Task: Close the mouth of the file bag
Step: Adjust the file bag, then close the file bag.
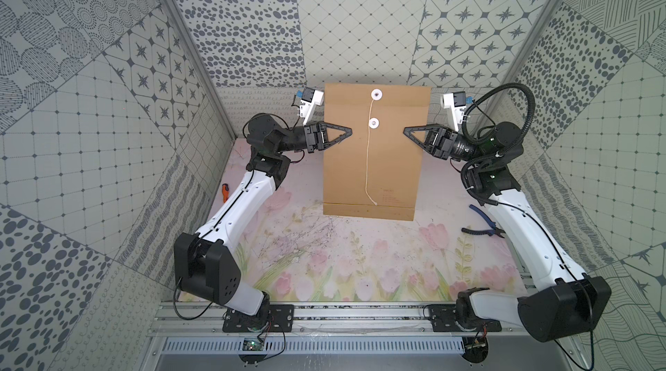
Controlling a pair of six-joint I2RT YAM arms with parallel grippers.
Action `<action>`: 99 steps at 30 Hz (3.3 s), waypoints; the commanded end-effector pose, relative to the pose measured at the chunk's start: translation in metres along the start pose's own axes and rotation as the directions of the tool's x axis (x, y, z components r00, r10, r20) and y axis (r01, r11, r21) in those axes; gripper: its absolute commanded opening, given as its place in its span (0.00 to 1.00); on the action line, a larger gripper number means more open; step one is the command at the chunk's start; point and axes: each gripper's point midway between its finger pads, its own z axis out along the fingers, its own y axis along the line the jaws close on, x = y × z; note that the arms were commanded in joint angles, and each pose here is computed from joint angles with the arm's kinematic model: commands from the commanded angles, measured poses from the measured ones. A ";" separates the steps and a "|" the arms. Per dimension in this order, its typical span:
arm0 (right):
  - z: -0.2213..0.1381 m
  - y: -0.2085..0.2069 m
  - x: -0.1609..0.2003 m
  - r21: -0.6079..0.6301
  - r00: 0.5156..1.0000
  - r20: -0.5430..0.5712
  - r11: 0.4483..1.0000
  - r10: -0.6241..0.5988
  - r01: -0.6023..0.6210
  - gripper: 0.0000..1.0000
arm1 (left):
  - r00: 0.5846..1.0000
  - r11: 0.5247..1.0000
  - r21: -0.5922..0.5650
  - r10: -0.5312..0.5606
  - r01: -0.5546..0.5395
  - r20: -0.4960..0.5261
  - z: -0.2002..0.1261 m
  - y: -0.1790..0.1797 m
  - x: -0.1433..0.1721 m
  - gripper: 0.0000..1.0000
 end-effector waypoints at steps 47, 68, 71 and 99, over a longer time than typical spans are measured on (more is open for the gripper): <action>0.051 -0.059 0.086 0.590 0.799 -0.413 0.541 -0.436 0.600 0.54 | 0.950 0.954 -0.257 -0.071 0.154 0.303 -0.004 0.000 -0.060 0.00; 0.079 -0.063 0.085 0.580 0.837 -0.333 0.605 -0.435 0.545 0.26 | 0.957 0.965 -0.215 -0.085 0.149 0.278 0.014 -0.015 -0.062 0.00; 0.080 -0.067 0.086 0.585 0.842 -0.329 0.608 -0.427 0.537 0.22 | 0.957 0.966 -0.213 -0.084 0.146 0.276 0.014 -0.017 -0.062 0.00; 0.069 0.019 0.155 0.197 0.918 -0.354 0.946 -0.177 0.258 0.00 | 0.979 0.973 -0.215 -0.041 0.085 0.200 0.010 -0.001 -0.050 0.00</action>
